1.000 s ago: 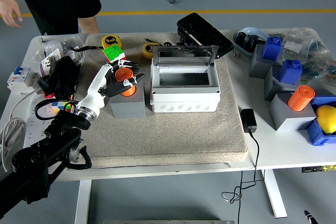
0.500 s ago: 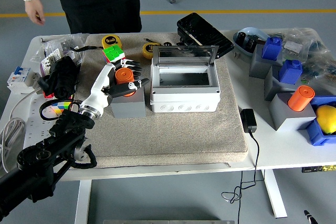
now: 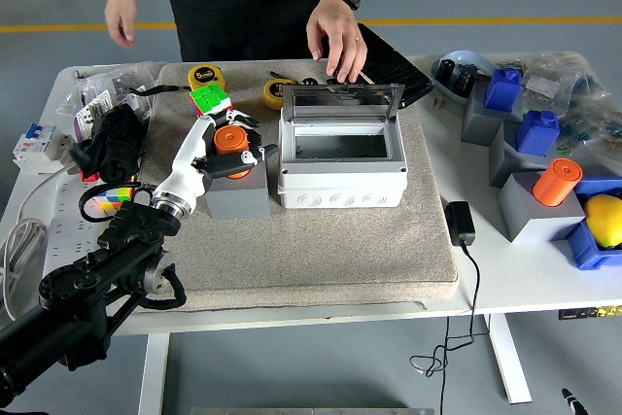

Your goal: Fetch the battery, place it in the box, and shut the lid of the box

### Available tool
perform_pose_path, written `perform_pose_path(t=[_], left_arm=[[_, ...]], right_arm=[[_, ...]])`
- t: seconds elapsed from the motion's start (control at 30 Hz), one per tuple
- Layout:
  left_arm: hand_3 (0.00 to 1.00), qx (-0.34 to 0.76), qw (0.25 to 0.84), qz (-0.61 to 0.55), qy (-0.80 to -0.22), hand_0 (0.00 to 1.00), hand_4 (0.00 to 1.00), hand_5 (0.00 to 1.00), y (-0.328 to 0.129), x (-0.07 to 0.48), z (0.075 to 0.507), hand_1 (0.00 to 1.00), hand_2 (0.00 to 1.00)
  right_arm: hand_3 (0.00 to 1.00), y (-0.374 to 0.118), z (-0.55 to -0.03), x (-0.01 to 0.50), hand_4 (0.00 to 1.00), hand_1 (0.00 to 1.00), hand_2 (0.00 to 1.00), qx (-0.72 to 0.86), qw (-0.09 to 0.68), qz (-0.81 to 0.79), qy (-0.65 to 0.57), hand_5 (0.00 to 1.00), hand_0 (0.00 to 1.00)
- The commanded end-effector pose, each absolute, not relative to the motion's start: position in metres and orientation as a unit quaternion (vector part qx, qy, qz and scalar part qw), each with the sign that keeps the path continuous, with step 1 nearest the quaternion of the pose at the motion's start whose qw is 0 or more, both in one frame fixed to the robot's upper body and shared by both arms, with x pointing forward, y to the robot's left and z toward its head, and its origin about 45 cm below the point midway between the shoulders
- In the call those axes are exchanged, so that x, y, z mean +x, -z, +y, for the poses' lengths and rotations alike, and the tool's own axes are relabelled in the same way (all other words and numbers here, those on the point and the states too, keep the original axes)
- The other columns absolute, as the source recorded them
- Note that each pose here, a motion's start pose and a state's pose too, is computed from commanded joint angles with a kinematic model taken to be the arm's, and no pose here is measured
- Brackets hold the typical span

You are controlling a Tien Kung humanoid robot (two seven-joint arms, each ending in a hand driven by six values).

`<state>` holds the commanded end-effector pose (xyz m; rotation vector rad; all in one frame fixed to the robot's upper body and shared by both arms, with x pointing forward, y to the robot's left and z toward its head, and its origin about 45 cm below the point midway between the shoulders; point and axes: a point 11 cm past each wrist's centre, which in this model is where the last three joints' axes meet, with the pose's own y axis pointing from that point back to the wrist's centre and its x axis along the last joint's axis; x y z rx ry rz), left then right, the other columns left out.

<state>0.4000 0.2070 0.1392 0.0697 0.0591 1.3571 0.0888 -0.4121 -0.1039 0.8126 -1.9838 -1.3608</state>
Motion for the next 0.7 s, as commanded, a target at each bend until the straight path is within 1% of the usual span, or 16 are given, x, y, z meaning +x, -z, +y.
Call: perform_pose_path(t=[0.17,0.2,0.37,0.4,0.57,0.6,0.7], left_arm=[[0.197,0.032,0.776,0.04,-0.628,0.3,0.496,0.002,-0.1379,0.4021,0.2072,0.278,0.24],[0.159,0.032,0.777,0.041,-0.628,0.235,0.153,0.002,-0.1378,0.4023,0.2069,0.2,0.178],[0.159,0.034,0.781,0.042,-0.622,0.235,0.153,0.002,-0.1372,0.4023,0.2039,0.2,0.178],[0.154,0.035,0.781,0.042,-0.622,0.217,0.059,0.002,-0.137,0.4021,0.2035,0.165,0.152],[0.154,0.034,0.783,0.043,-0.62,0.217,0.059,0.002,-0.1374,0.4015,0.2022,0.165,0.152],[0.152,0.033,0.783,0.043,-0.62,0.215,0.041,0.002,-0.138,0.4016,0.2018,0.166,0.149],[0.152,0.03,0.783,0.044,-0.619,0.215,0.041,0.002,-0.1393,0.4012,0.2016,0.166,0.149]], right_arm=[[0.602,0.1039,-0.4117,0.0898,0.998,0.668,0.657,0.306,0.296,-0.746,0.512,0.626,0.725],[0.602,0.1039,-0.4116,0.0899,0.998,0.669,0.656,0.307,0.296,-0.746,0.512,0.624,0.726],[0.602,0.1039,-0.4116,0.0899,0.998,0.669,0.656,0.306,0.296,-0.746,0.511,0.624,0.726],[0.601,0.1039,-0.4115,0.0899,0.998,0.668,0.656,0.307,0.296,-0.746,0.511,0.625,0.726],[0.601,0.104,-0.4113,0.0899,0.998,0.668,0.656,0.307,0.297,-0.746,0.511,0.625,0.726],[0.601,0.104,-0.4113,0.0897,0.998,0.669,0.656,0.307,0.297,-0.746,0.511,0.625,0.726],[0.601,0.104,-0.4115,0.0893,0.998,0.669,0.656,0.306,0.297,-0.747,0.51,0.625,0.726]])
